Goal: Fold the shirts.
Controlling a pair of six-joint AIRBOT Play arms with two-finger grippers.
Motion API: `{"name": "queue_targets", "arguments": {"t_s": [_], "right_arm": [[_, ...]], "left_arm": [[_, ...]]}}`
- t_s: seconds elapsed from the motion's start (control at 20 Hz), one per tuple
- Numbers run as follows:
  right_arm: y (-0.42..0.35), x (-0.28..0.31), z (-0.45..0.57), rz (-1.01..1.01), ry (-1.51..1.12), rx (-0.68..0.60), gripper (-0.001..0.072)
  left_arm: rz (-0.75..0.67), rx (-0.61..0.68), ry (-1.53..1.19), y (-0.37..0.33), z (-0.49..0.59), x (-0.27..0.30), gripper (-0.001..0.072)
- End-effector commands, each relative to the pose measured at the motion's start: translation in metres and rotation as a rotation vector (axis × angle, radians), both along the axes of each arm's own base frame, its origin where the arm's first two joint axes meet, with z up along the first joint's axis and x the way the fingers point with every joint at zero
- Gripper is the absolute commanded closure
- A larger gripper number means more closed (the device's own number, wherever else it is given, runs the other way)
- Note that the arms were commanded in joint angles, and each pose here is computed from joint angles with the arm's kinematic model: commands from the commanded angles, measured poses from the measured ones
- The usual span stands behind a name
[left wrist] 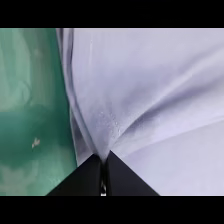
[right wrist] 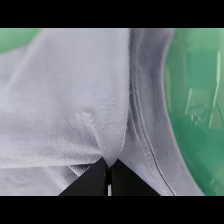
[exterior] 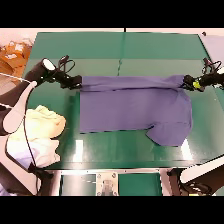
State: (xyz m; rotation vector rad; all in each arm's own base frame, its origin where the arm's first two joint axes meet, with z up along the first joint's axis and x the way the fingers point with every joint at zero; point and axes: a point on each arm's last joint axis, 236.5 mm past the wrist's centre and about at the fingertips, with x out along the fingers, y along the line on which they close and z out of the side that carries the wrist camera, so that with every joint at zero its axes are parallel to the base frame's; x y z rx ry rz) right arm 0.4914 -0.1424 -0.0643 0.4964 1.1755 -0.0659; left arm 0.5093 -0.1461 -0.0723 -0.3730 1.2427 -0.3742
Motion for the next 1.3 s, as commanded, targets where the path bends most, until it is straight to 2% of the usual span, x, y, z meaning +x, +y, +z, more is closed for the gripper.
{"name": "queue_targets", "arguments": {"t_s": [0.0,0.1,0.25,0.3,0.35,0.4,0.45,0.55,0.6,0.65,0.75,0.8,0.85,1.15,1.2,1.25], "right_arm": [[0.000,-0.008,-0.010,0.003,0.030,-0.005,0.0700],[-0.001,-0.008,-0.009,0.006,0.032,-0.006,0.0699],[-0.013,-0.019,0.000,0.037,0.081,-0.070,0.0682],[-0.017,-0.023,0.004,0.035,0.106,-0.087,0.0549],[-0.022,-0.029,0.008,0.035,0.134,-0.102,0.0445],[-0.027,-0.035,0.014,0.030,0.161,-0.123,0.0449],[-0.034,-0.042,0.021,0.017,0.189,-0.151,0.0464],[-0.047,-0.056,0.040,-0.016,0.222,-0.209,0.0695],[-0.050,-0.065,0.049,-0.035,0.234,-0.215,0.0700],[-0.049,-0.076,0.057,-0.057,0.245,-0.202,0.0701],[-0.043,-0.103,0.065,-0.089,0.270,-0.182,0.0701],[-0.040,-0.119,0.066,-0.106,0.284,-0.173,0.0701],[-0.036,-0.140,0.066,-0.126,0.299,-0.163,0.0701],[0.000,-0.263,0.037,-0.329,0.382,-0.086,0.0695],[0.009,-0.276,0.029,-0.341,0.399,-0.075,0.0583],[0.020,-0.285,0.021,-0.337,0.416,-0.053,0.0422]], "left_arm": [[-0.002,-0.010,0.034,-0.008,-0.010,-0.011,0.0683],[-0.005,-0.043,0.054,-0.014,-0.007,-0.015,0.0683],[-0.085,-0.036,0.130,-0.017,0.005,-0.035,0.0682],[-0.107,-0.032,0.150,-0.017,0.010,-0.040,0.0661],[-0.113,-0.032,0.169,-0.017,0.018,-0.043,0.0334],[-0.091,-0.030,0.193,-0.014,0.027,-0.043,0.0155],[-0.090,-0.033,0.214,-0.011,0.037,-0.045,0.0159],[-0.106,-0.039,0.298,0.001,0.056,-0.063,0.0159],[-0.123,-0.037,0.349,0.008,0.064,-0.078,0.0161],[-0.145,-0.016,0.392,0.016,0.070,-0.094,0.0244],[-0.148,0.042,0.411,0.030,0.077,-0.118,0.0498],[-0.144,0.046,0.402,0.031,0.080,-0.129,0.0650],[-0.129,0.049,0.389,0.032,0.081,-0.142,0.0683],[0.009,0.060,0.242,0.012,0.039,-0.229,0.0683],[0.012,0.060,0.234,0.003,0.029,-0.242,0.0671],[0.016,0.063,0.239,-0.004,0.019,-0.251,0.0391]]}}
